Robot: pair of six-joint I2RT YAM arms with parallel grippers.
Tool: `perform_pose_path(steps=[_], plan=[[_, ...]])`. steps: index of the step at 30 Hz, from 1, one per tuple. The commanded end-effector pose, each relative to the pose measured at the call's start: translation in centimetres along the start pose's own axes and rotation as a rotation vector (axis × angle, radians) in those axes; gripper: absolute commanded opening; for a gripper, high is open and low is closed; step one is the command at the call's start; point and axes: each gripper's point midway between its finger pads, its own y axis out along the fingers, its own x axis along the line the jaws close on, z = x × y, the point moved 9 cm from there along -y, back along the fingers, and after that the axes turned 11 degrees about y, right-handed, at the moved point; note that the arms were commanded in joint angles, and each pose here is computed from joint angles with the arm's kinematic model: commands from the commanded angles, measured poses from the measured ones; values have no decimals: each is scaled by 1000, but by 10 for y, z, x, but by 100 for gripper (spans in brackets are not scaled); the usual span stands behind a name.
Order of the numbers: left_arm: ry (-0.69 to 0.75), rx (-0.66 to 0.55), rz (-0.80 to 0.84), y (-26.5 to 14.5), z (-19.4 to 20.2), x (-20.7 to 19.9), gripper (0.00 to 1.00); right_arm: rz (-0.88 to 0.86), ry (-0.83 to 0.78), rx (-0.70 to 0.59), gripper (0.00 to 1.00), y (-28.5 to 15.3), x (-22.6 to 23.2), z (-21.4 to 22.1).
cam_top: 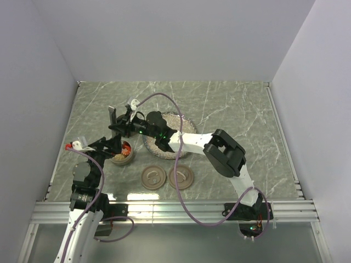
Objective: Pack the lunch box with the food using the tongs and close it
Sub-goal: Place the food into the lunch box
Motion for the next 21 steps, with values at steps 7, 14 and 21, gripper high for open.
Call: perform_pose_path(steps=[7, 14, 21], plan=[[5, -28, 34, 2, -8, -5, 100, -69, -78, -99, 46, 5, 20, -41], [5, -28, 34, 1, -8, -5, 99, -82, -111, -146, 48, -6, 27, -51], [5, -27, 32, 1, -8, -5, 99, -38, -159, -259, 48, -41, 29, -80]])
